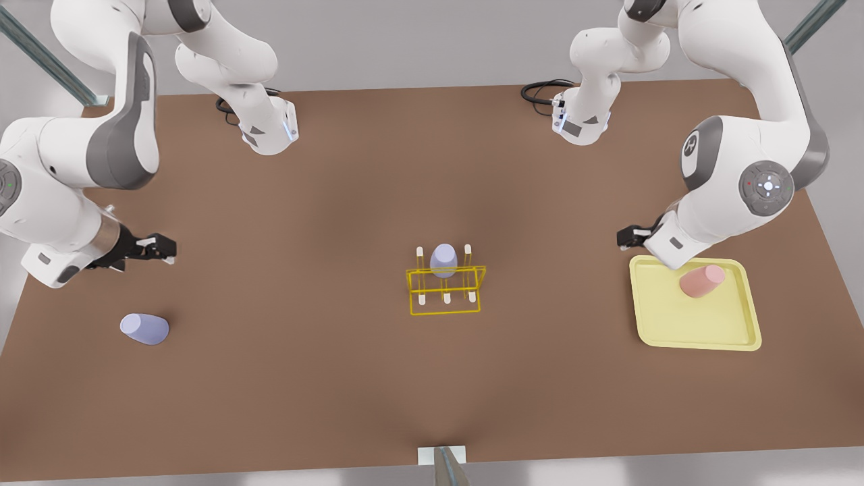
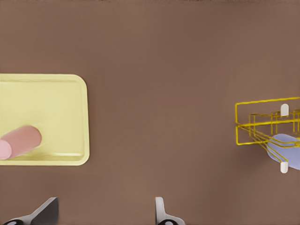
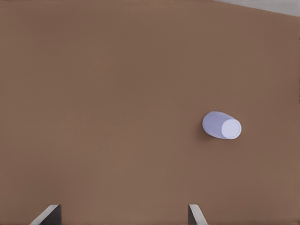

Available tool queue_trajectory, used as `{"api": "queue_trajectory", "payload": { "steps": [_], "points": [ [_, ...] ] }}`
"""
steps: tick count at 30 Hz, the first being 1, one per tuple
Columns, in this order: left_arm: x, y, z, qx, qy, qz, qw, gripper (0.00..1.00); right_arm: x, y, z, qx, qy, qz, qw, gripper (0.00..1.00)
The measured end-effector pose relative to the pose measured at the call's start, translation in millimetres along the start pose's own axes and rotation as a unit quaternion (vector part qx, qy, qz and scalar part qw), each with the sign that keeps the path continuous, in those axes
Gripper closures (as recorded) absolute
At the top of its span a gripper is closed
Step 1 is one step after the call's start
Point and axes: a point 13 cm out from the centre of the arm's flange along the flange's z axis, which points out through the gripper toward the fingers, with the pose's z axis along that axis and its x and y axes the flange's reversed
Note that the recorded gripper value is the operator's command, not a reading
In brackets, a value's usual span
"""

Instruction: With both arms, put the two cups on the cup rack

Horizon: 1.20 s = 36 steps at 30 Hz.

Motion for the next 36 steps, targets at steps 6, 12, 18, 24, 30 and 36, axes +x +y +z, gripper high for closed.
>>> {"api": "queue_trajectory", "payload": {
  "steps": [6,12,18,24,30,36],
  "points": [
    [-0.6,136.2,82.7,0.016,0.044,-0.109,0.993,0.00,-14.6,-68.2,107.7,-0.016,0.064,0.049,0.997,0.00],
    [23.0,289.1,215.2,0.021,0.035,-0.136,0.990,0.00,-6.5,-174.7,250.5,-0.045,0.099,0.122,0.986,0.00],
    [30.2,328.5,284.1,-0.005,0.009,-0.056,0.998,0.00,-26.7,-207.4,315.3,-0.039,0.061,0.129,0.989,0.00],
    [19.4,334.3,328.6,-0.022,-0.006,0.019,1.000,0.00,-32.0,-225.9,346.7,-0.036,0.039,0.125,0.991,0.00],
    [12.0,336.7,351.6,-0.024,-0.017,0.061,0.998,0.00,-25.5,-222.6,376.8,-0.042,0.048,0.109,0.992,0.00],
    [8.4,339.1,354.7,-0.029,-0.023,0.095,0.995,0.09,-20.5,-223.1,393.0,-0.035,0.055,0.085,0.994,0.00]
  ]
}}
